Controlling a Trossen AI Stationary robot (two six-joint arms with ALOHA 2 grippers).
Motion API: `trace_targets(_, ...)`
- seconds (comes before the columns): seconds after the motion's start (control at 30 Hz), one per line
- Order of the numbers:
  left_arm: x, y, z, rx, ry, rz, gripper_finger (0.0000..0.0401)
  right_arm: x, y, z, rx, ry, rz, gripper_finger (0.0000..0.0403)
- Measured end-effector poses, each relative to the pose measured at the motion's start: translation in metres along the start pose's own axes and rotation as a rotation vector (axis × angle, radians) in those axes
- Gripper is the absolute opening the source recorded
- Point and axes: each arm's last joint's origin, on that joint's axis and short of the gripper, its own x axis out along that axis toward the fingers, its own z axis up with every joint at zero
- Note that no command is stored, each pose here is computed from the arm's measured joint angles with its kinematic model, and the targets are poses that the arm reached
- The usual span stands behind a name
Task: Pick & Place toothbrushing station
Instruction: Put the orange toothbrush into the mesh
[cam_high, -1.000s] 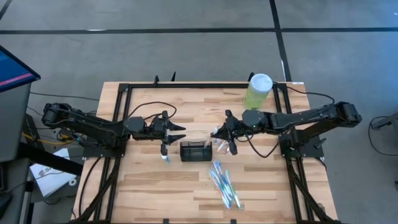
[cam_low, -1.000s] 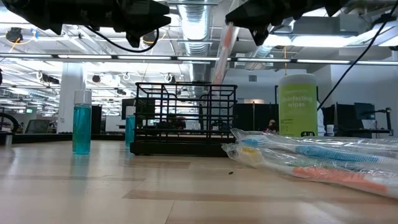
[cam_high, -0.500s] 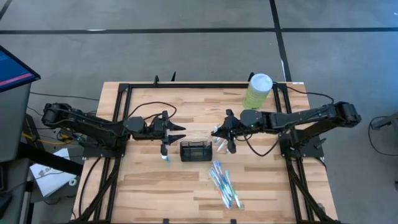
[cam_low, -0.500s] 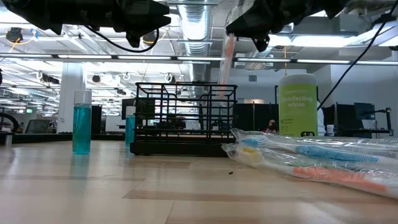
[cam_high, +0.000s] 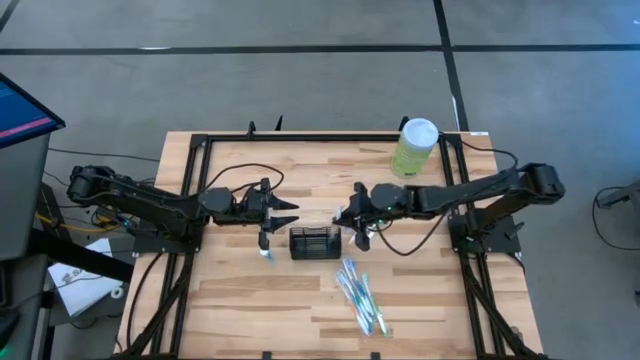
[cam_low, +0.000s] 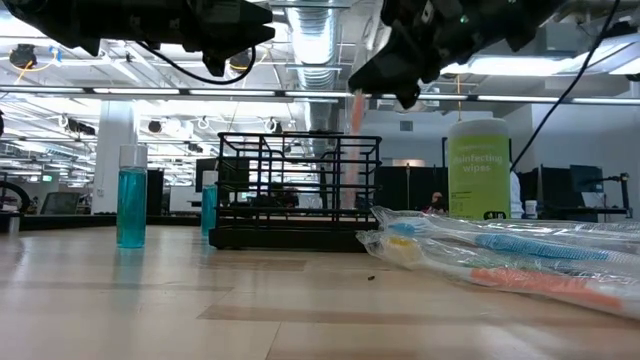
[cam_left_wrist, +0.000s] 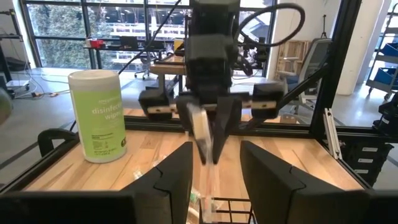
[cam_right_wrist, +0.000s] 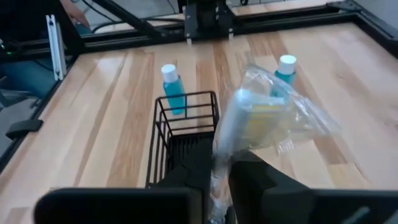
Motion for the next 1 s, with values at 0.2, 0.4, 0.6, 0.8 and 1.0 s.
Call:
trace_targets(0.2, 0.000, 0.000, 0.000, 0.000, 0.000, 0.000, 0.0127, 0.010, -0.001, -0.007, -0.012, 0.027, 0.000, 0.0053)
trace_targets(0.4, 0.000, 0.000, 0.000, 0.000, 0.000, -0.001, 0.0127, 0.011, -0.001, -0.008, -0.011, 0.035, -0.001, 0.0055)
trace_targets(0.6, 0.000, 0.000, -0.001, -0.004, 0.007, -0.003, 0.0127, 0.015, 0.000, -0.011, -0.012, 0.044, 0.000, 0.0055)
trace_targets(0.8, 0.000, 0.000, -0.001, -0.006, 0.008, -0.004, 0.0127, 0.014, 0.002, -0.011, -0.015, 0.050, 0.005, 0.0063)
trace_targets(1.0, 0.000, 0.000, -0.001, -0.006, 0.009, -0.004, 0.0127, 0.012, 0.001, -0.014, -0.027, 0.084, 0.000, 0.0101)
